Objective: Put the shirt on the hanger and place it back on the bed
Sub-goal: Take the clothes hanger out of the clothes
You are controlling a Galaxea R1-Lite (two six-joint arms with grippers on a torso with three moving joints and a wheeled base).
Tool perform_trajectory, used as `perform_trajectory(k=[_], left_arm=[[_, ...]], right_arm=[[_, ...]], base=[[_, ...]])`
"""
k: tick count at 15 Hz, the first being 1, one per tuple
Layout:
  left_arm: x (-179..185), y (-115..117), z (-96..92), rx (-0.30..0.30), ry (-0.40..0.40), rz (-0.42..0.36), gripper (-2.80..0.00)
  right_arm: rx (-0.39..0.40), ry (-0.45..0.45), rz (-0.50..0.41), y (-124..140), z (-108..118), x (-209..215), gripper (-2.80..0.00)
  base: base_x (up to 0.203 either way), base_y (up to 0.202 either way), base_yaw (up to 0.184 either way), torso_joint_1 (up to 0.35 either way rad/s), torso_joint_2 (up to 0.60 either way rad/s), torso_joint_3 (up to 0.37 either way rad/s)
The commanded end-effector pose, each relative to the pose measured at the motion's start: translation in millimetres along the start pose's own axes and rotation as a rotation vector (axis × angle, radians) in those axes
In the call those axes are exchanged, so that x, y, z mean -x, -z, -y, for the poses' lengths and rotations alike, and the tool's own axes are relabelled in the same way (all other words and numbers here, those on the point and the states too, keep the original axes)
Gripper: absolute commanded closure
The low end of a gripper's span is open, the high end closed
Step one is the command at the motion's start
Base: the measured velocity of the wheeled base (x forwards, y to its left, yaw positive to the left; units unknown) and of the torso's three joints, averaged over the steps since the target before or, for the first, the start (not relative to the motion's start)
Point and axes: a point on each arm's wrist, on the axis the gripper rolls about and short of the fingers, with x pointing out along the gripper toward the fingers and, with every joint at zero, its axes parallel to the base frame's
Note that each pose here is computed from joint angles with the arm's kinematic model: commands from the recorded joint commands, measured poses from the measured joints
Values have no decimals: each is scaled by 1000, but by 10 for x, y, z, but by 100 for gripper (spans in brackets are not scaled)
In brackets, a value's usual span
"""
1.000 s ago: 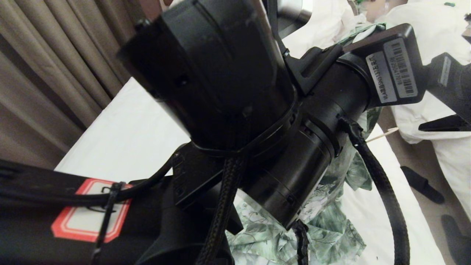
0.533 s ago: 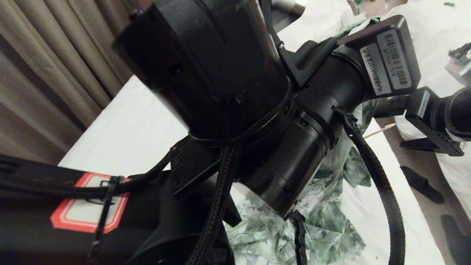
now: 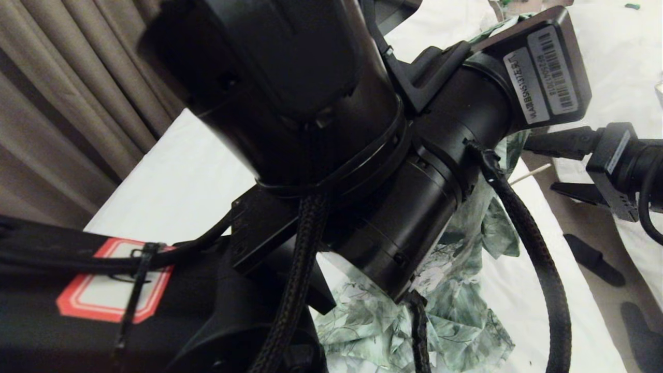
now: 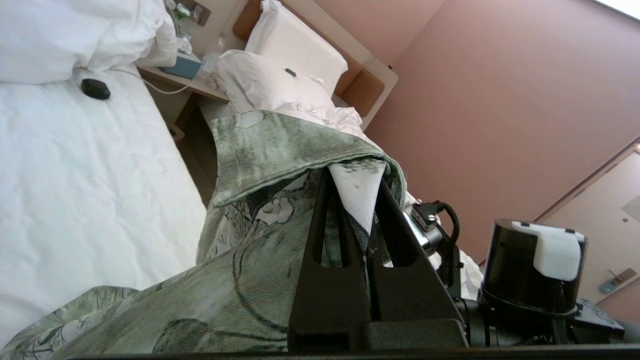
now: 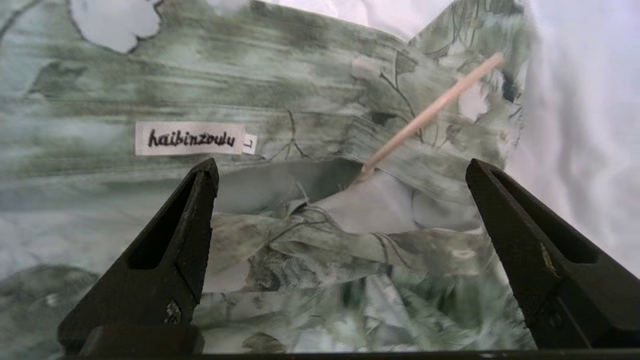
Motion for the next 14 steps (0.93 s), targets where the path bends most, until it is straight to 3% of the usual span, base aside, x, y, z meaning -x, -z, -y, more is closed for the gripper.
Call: perform_trajectory(k=[1, 11, 12, 14], left_arm=[[3, -15, 5, 5, 0, 8, 0], [-11, -85, 2, 8, 0, 26, 0], [-13, -88, 3, 8, 0, 26, 0], [-8, -123, 3, 10, 1, 33, 0]], right_arm=[[14, -2, 15, -12, 15, 35, -280], [58, -49, 63, 4, 107, -275, -280], [59, -59, 72, -7, 97, -270, 0], [60, -70, 80, -17, 93, -286, 0]], base=[[0, 0, 0, 0, 0, 0], [0, 0, 0, 0, 0, 0], [0, 0, 0, 0, 0, 0], [0, 0, 0, 0, 0, 0]])
